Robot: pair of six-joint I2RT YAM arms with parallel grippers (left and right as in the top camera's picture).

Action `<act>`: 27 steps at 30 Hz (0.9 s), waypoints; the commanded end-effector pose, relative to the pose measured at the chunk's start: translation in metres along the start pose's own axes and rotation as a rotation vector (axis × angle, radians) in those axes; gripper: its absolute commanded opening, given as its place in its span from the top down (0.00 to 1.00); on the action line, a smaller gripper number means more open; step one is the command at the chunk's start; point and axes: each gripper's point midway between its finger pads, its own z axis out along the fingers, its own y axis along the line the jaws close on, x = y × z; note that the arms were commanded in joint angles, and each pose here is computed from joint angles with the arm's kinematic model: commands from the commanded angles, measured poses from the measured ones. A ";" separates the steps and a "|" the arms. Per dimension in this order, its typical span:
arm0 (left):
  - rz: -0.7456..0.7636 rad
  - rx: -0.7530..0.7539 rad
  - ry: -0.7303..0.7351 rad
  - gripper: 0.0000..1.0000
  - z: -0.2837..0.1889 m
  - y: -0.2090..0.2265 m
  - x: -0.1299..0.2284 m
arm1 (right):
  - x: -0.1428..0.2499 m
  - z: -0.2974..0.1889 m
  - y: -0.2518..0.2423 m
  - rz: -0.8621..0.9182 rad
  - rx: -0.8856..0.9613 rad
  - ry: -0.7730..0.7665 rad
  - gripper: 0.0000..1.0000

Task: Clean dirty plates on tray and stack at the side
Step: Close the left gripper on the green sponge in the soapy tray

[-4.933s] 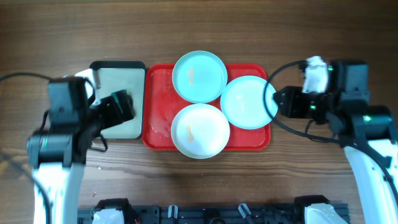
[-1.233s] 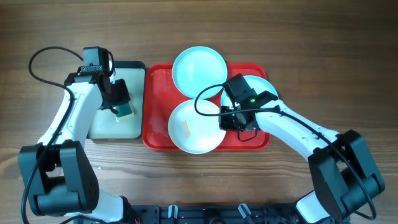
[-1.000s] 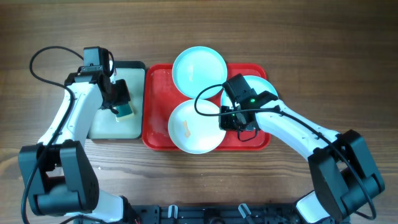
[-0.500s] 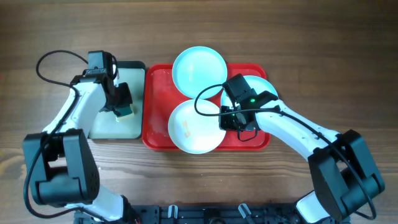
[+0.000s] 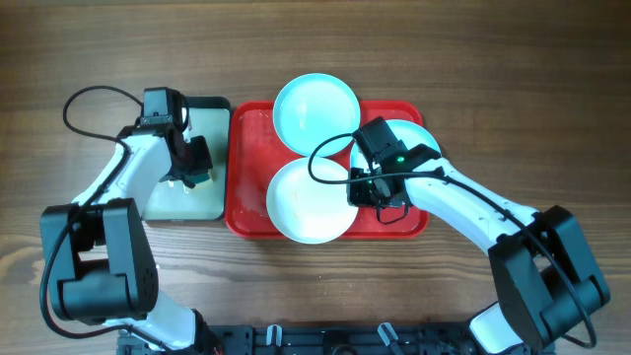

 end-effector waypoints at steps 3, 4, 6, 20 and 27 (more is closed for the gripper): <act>0.005 -0.012 0.026 0.90 0.010 0.004 0.012 | 0.003 0.005 -0.003 -0.009 0.013 0.011 0.90; 0.005 -0.012 0.027 0.94 0.010 0.004 0.012 | 0.003 0.005 -0.002 -0.009 0.013 0.011 0.90; 0.005 -0.013 0.028 0.96 0.010 0.005 0.012 | 0.003 0.005 -0.003 -0.009 0.013 0.011 0.90; 0.005 -0.055 0.012 0.63 0.010 0.012 0.009 | 0.003 0.005 -0.002 -0.009 0.011 0.009 0.89; 0.005 -0.048 0.028 0.92 0.010 0.011 0.013 | 0.003 0.005 -0.002 -0.009 0.011 0.008 0.89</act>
